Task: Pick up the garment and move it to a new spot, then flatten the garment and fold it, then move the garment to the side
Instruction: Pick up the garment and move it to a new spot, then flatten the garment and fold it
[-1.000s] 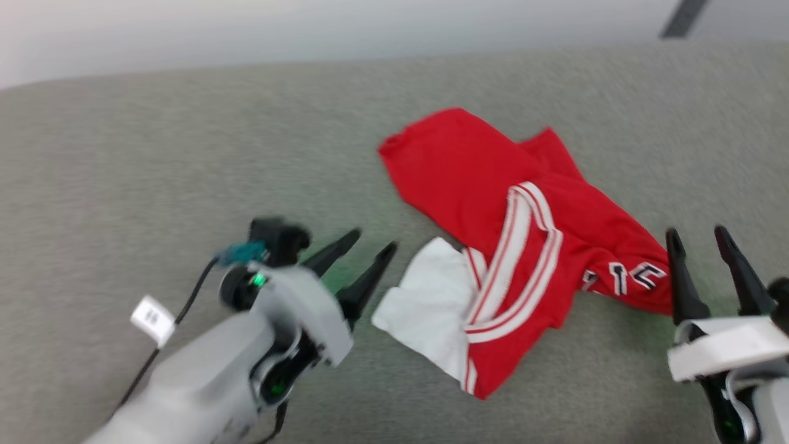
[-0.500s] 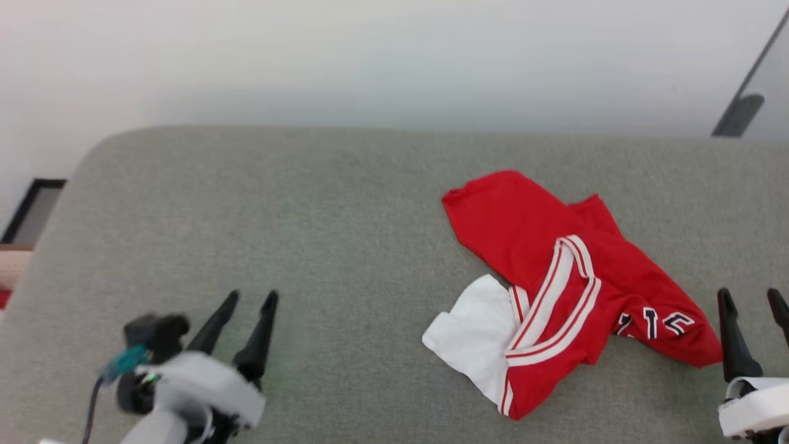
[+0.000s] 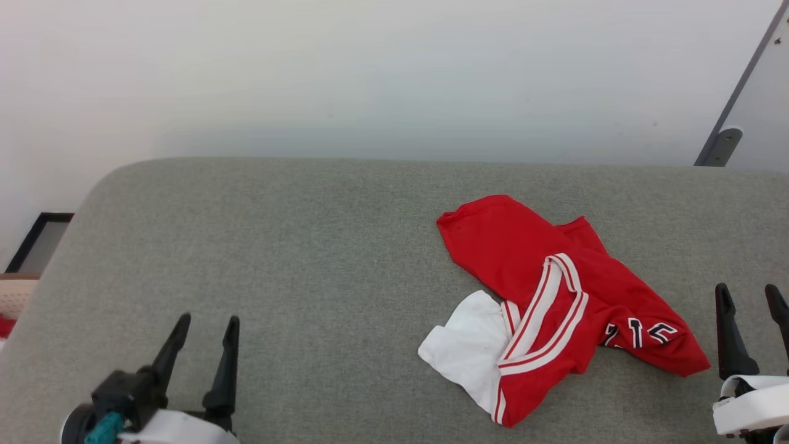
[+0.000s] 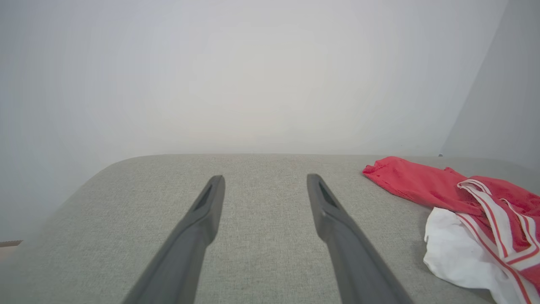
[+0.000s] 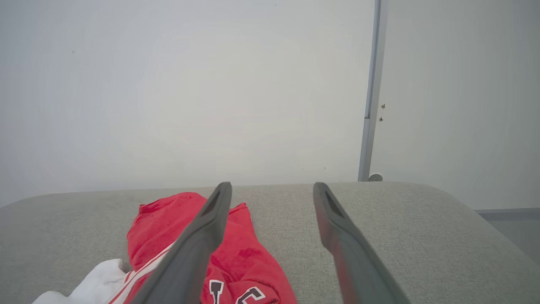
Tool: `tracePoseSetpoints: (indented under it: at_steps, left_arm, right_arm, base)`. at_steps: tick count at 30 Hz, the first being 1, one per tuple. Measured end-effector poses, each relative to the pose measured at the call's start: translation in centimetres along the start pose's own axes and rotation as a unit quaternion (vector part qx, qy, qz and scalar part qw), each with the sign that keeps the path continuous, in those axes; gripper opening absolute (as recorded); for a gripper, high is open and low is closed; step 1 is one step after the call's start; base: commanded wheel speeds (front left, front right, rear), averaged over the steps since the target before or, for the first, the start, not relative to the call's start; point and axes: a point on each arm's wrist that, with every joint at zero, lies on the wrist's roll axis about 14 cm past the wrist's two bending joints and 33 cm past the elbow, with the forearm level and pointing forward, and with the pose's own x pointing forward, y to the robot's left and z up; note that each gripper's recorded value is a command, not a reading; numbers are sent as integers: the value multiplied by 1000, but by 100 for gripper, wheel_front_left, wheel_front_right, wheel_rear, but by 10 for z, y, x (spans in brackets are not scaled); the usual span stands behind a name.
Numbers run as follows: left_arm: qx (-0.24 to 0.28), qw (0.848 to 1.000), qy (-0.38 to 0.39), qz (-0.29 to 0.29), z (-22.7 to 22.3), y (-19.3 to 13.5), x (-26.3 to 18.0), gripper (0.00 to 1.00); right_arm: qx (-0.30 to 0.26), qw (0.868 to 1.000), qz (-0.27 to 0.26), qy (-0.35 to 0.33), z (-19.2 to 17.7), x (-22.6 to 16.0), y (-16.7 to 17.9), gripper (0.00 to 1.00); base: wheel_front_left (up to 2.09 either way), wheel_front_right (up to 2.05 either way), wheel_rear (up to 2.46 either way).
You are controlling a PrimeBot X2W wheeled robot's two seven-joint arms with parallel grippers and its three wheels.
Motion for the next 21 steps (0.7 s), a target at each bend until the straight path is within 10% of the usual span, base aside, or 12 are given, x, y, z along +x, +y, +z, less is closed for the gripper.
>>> tracePoseSetpoints:
  at_steps: [21]
  left_arm:
    - [1, 1000, 3, -5, -11, -11, 0, 100]
  right_arm:
    - [14, 1000, -12, 0, -4, -10, 2, 100]
  base:
    - [0, 0, 0]
